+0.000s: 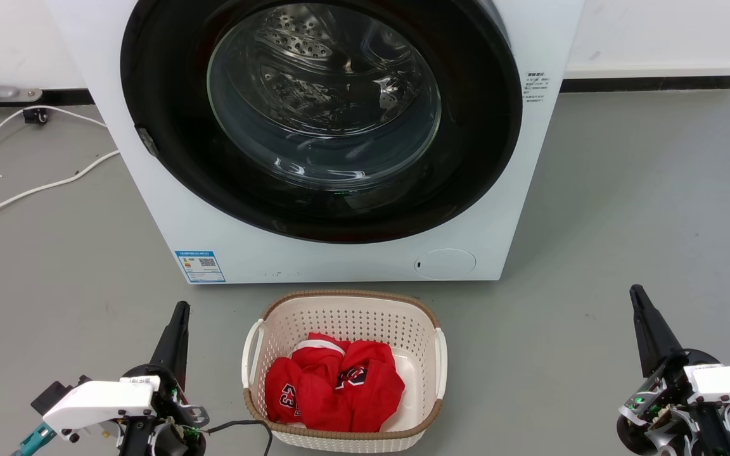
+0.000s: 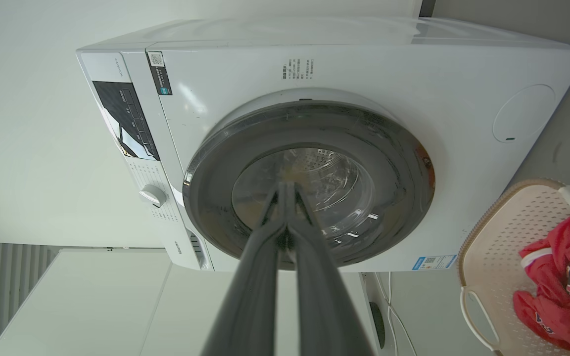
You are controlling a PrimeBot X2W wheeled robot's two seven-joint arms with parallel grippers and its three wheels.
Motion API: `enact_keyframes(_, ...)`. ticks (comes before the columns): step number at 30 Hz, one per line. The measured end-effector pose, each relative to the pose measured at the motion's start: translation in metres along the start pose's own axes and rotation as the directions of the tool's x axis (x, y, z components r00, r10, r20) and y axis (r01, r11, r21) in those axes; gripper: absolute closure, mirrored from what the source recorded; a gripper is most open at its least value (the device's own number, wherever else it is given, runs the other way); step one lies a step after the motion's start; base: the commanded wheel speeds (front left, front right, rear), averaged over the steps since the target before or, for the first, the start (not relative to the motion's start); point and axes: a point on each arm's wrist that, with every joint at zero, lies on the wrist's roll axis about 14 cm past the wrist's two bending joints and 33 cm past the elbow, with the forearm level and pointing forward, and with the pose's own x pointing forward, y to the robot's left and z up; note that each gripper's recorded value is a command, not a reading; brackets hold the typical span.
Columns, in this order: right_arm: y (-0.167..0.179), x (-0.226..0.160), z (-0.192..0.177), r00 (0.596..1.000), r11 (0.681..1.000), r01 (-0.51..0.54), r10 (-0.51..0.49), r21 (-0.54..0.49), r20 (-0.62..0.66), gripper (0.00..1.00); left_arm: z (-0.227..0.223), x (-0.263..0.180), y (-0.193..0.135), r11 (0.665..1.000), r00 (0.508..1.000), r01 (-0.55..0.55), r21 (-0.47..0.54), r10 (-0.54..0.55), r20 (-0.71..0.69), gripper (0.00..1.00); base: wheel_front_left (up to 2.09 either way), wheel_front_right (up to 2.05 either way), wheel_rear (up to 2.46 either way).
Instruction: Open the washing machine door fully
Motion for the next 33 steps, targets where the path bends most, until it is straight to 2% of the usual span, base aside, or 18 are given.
enact_keyframes(5,0.0,0.0,0.0,1.0,1.0,0.0,0.0,0.0,0.0,1.0,0.0,0.0,0.0,1.0,1.0,0.0,0.0,0.0,0.0,1.0,0.0,0.0,0.0)
enact_keyframes(6,-0.002,-0.001,0.0,1.0,1.0,0.007,-0.007,0.001,0.0,0.0,0.0,-0.001,0.002,1.0,1.0,-0.006,-0.001,0.006,0.0,0.0,0.0,0.0,0.0)
enact_keyframes(10,-0.021,-0.01,0.0,0.998,0.998,0.062,-0.062,0.008,0.008,0.0,-0.002,-0.009,0.021,0.998,0.998,-0.062,-0.006,0.062,0.001,0.0,0.0,0.0,0.0)
enact_keyframes(16,-0.018,-0.012,0.001,0.998,0.999,0.051,-0.051,0.002,0.028,0.0,-0.004,-0.008,0.015,0.999,0.999,-0.045,0.011,0.044,0.013,0.0,0.0,0.0,0.0)
enact_keyframes(22,-0.014,-0.014,0.003,0.998,0.998,0.04,-0.038,-0.048,0.045,0.0,-0.003,-0.007,0.006,0.998,1.0,-0.02,0.064,0.018,0.025,0.0,0.0,0.0,0.0)
enact_keyframes(25,-0.011,-0.015,0.004,0.998,0.994,0.035,-0.03,-0.107,0.048,0.0,-0.003,-0.006,0.0,0.993,1.0,-0.002,0.119,-0.001,0.028,0.0,0.0,0.0,0.0)
enact_keyframes(27,-0.005,-0.014,0.003,0.999,0.981,0.023,-0.014,-0.192,0.049,0.0,-0.003,-0.005,-0.007,0.982,0.999,0.015,0.189,-0.021,0.03,0.0,0.0,0.0,0.0)
enact_keyframes(28,-0.005,-0.014,0.003,0.999,0.981,0.023,-0.014,-0.192,0.049,0.0,-0.003,-0.005,-0.007,0.982,0.999,0.015,0.189,-0.021,0.03,0.0,0.0,0.0,0.0)
enact_keyframes(33,0.007,-0.013,0.001,0.999,0.937,-0.006,0.022,-0.349,0.042,0.0,-0.004,-0.004,-0.017,0.961,0.998,0.042,0.273,-0.053,0.034,0.0,0.0,0.0,0.0)
